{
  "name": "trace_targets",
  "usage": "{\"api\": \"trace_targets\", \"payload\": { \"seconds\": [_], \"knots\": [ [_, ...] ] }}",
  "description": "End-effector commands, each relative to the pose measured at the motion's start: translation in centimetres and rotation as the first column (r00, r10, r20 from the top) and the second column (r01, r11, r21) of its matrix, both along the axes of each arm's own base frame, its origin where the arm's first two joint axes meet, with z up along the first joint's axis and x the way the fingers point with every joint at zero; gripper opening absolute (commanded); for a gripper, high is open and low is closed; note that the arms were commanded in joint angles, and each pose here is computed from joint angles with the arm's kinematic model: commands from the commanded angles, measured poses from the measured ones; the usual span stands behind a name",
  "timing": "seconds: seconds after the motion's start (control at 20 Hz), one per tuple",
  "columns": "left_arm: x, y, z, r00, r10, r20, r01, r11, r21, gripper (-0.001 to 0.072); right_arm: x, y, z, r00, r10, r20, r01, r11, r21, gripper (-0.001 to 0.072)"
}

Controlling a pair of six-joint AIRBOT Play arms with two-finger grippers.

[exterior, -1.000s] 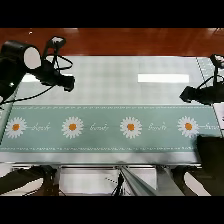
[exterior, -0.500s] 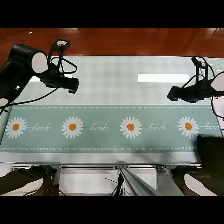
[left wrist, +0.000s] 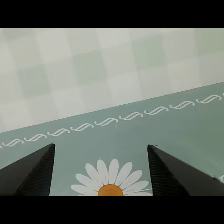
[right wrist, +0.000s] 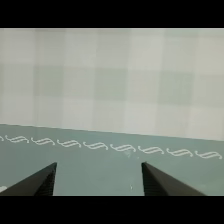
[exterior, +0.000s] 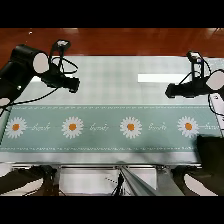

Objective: Fold the shirts.

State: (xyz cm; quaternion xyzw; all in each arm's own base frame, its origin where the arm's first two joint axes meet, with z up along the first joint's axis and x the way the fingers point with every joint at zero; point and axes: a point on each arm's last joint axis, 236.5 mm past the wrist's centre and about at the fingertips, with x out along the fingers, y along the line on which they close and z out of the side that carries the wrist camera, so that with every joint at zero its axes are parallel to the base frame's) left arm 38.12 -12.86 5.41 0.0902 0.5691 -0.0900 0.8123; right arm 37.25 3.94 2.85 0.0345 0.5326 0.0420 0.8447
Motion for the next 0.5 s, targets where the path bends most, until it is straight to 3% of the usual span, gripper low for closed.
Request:
{"api": "trace_targets", "payload": {
  "seconds": [0.0,0.45],
  "knots": [
    [0.03,-0.05,-0.2,1.0,-0.002,-0.004,0.002,1.0,0.002,0.0685,0.07,0.0,0.04,1.0,0.003,0.003,-0.003,1.0,-0.003,0.0614],
    [0.05,-0.05,-0.32,1.0,-0.002,-0.007,0.002,1.0,0.003,0.0685,0.07,0.0,0.04,1.0,0.003,0.003,-0.003,1.0,-0.003,0.0614]
  ]
}}
